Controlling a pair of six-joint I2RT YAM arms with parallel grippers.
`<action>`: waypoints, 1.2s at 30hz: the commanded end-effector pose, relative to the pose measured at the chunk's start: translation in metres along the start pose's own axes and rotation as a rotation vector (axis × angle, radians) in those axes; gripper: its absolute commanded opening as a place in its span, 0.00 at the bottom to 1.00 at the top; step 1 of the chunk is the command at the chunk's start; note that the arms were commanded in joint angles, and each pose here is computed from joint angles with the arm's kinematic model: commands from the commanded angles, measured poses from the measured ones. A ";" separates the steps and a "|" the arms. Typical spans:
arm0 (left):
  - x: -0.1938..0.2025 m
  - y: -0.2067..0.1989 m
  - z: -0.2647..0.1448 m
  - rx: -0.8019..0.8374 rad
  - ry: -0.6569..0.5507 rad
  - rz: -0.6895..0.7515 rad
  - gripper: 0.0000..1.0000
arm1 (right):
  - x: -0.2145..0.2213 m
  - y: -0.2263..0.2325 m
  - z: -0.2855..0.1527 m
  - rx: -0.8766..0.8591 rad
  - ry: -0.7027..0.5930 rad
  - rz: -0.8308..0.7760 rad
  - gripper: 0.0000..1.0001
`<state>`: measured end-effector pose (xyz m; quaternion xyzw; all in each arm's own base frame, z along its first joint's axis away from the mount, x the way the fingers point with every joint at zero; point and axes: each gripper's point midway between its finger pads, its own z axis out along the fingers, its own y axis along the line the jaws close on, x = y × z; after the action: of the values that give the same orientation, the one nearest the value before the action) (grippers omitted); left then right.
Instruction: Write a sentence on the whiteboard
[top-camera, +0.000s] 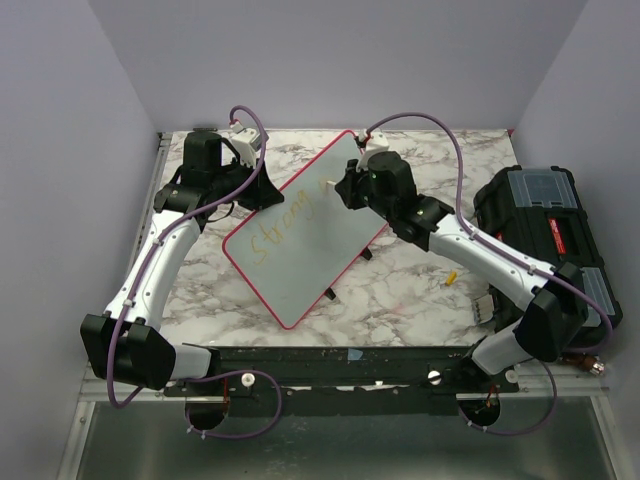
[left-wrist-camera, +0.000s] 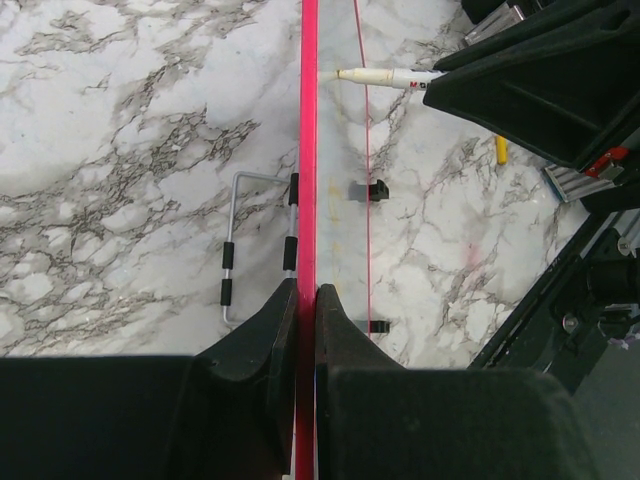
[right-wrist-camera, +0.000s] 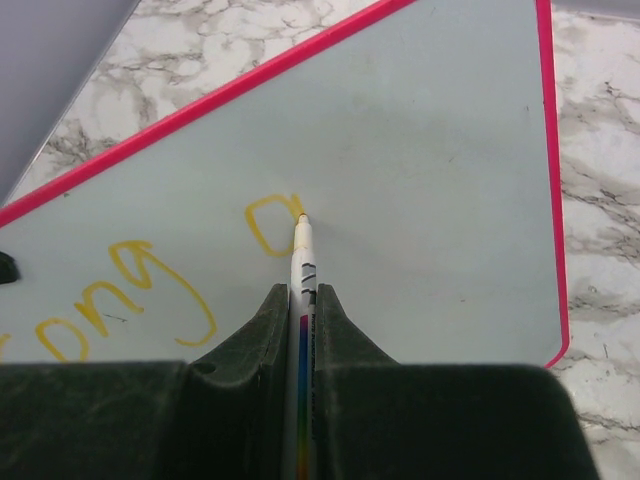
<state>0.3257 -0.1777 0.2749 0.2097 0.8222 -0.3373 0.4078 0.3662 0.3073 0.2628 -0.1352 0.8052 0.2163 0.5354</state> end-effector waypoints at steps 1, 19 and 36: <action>0.005 -0.007 0.001 0.033 0.010 0.052 0.00 | 0.022 -0.002 0.000 -0.003 0.047 0.007 0.01; 0.004 -0.009 0.001 0.039 0.008 0.053 0.00 | -0.016 -0.025 -0.015 0.127 -0.041 -0.066 0.01; 0.004 -0.011 -0.001 0.040 0.003 0.058 0.00 | -0.047 -0.004 -0.019 0.032 -0.117 -0.010 0.01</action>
<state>0.3242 -0.1802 0.2758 0.2121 0.8198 -0.3431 0.4064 0.3682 0.2861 0.2983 -0.1194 0.7852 0.1869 0.5782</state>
